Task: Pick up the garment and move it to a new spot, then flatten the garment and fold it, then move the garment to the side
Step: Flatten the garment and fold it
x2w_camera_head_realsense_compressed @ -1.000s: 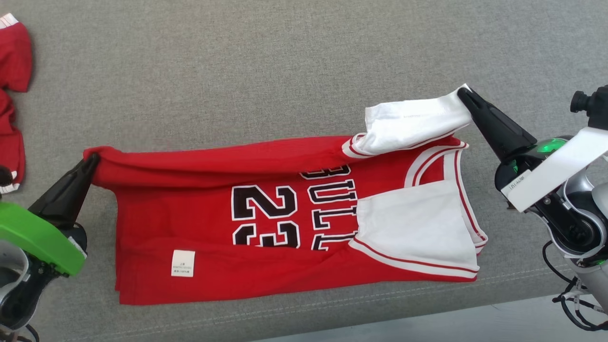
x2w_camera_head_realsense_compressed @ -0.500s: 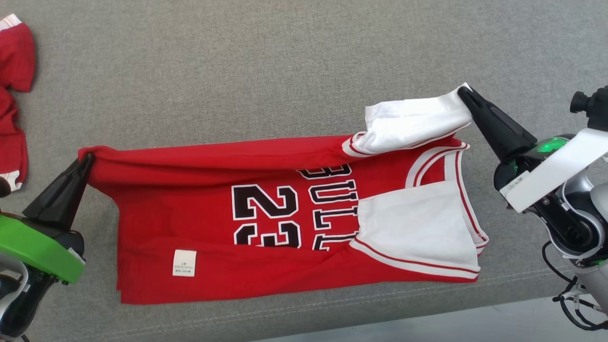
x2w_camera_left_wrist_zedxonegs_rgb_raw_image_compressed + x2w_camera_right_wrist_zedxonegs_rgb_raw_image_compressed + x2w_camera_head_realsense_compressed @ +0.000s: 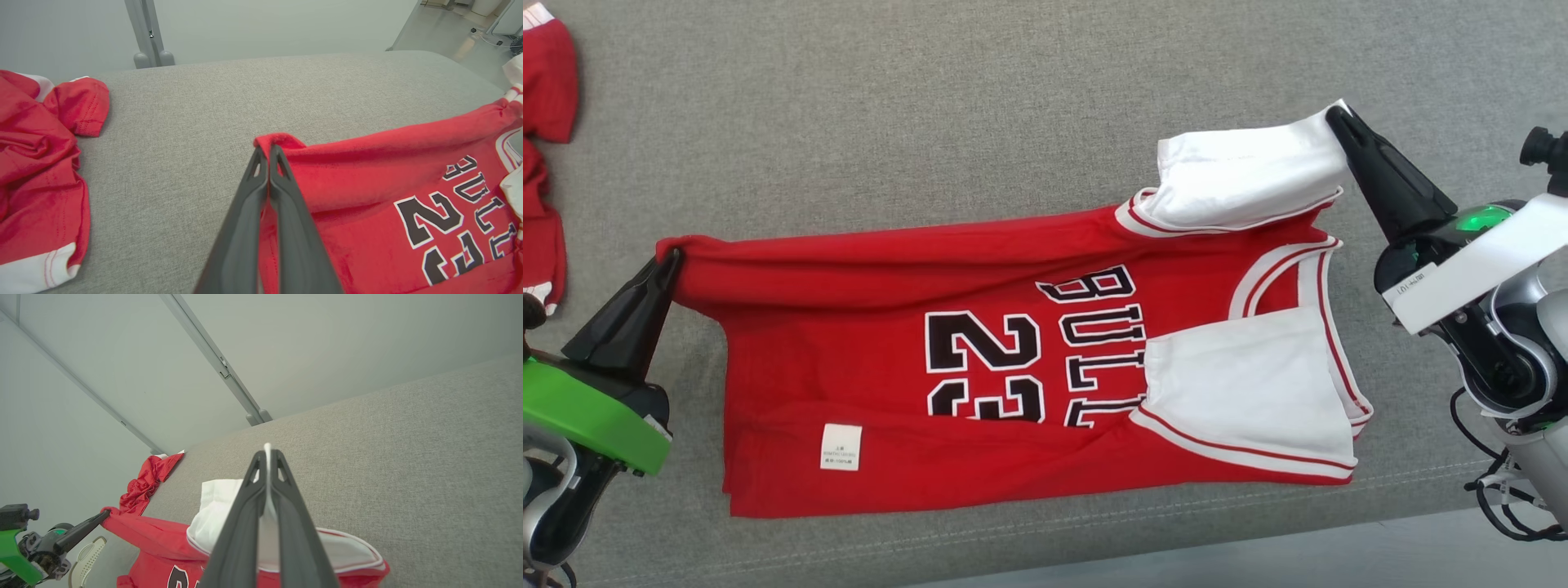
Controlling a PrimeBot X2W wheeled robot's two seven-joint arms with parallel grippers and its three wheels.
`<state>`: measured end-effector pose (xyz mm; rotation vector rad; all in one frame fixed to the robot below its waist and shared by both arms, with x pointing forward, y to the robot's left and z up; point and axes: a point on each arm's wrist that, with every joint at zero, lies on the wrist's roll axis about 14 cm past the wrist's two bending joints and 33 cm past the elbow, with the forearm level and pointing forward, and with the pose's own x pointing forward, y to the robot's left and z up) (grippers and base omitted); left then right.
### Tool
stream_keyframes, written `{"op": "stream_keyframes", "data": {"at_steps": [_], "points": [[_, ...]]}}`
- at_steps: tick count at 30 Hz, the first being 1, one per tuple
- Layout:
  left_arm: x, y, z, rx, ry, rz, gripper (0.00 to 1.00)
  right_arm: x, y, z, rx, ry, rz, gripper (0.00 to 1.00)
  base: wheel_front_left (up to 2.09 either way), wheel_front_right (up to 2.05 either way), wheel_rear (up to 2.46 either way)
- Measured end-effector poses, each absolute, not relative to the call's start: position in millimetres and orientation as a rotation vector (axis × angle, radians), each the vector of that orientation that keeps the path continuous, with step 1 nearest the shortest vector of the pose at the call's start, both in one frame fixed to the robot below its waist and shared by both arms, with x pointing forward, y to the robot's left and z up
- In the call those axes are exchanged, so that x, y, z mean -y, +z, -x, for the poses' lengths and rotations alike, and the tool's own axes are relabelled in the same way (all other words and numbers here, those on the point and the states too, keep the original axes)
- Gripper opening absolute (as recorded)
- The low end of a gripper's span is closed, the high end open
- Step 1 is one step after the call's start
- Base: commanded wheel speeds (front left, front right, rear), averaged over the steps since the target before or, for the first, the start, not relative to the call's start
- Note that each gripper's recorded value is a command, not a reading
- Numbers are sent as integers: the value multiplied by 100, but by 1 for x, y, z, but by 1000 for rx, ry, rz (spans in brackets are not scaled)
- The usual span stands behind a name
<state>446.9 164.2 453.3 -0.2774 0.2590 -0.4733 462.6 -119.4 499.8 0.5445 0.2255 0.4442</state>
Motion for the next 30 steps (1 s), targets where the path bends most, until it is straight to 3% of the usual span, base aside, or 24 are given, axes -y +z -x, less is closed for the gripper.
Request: {"op": "stream_keyframes", "data": {"at_steps": [20, 30], "points": [[-166, 454, -454, -237, -447, 288, 0, 125, 503, -461, -187, 422, -542, 0, 0, 0, 0], [-162, 472, -457, -170, -431, 342, 0, 123, 496, -444, -203, 411, -581, 0, 0, 0, 0]]}}
